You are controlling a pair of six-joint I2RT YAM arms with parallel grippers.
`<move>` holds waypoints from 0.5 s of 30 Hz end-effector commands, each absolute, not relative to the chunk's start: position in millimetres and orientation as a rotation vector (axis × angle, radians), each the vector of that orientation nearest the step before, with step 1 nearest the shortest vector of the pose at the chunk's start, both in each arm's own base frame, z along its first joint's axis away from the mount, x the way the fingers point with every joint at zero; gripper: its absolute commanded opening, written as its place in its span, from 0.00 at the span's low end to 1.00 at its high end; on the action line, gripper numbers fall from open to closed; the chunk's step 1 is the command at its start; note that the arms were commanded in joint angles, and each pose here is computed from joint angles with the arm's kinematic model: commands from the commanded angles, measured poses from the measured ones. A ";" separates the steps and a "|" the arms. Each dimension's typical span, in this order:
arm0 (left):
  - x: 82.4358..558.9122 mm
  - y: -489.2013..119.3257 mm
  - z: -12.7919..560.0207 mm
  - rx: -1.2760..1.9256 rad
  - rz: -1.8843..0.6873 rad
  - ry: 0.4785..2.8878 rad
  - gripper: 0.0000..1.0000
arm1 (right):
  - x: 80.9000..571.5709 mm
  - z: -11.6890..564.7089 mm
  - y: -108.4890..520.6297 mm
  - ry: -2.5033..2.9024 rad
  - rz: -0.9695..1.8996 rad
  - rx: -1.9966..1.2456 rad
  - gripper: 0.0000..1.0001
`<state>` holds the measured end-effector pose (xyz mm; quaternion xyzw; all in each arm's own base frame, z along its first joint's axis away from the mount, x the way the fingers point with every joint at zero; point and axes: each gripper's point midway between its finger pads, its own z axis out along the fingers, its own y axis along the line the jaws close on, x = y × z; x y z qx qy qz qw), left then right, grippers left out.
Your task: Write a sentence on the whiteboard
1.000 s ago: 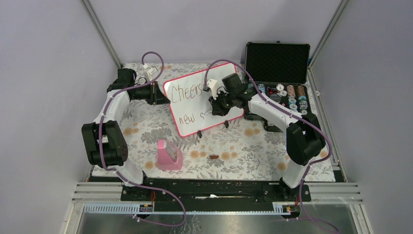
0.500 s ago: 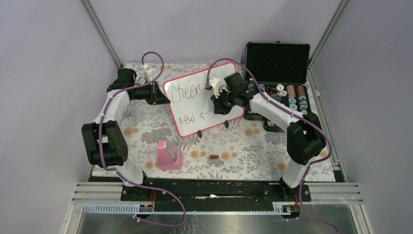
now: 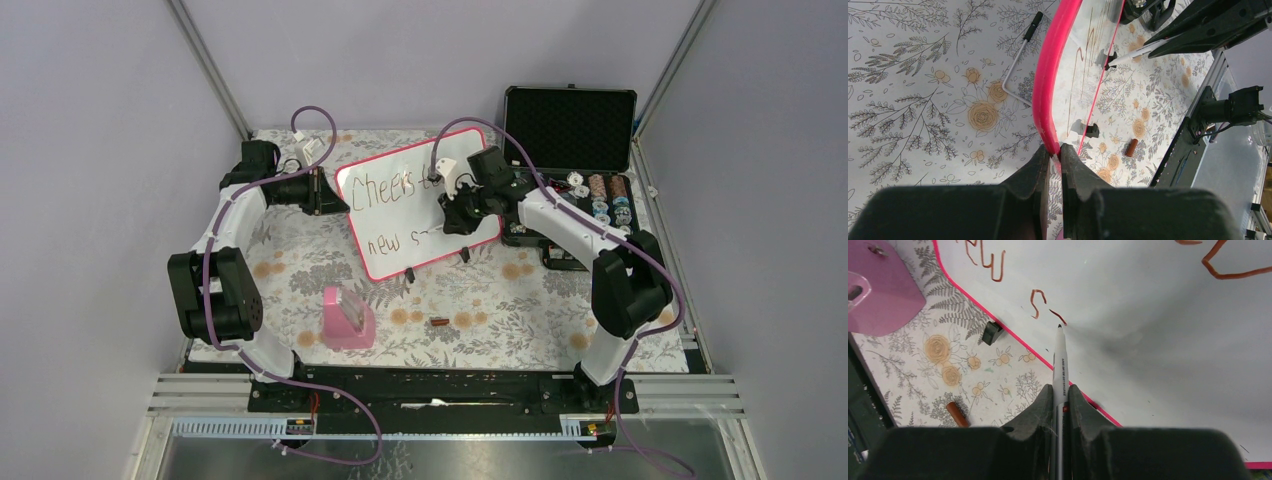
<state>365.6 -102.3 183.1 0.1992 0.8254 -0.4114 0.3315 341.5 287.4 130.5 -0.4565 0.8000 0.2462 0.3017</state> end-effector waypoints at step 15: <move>378.9 -102.4 209.3 0.611 -0.981 2.046 0.00 | 365.4 174.7 301.4 1.999 0.668 -1.167 0.00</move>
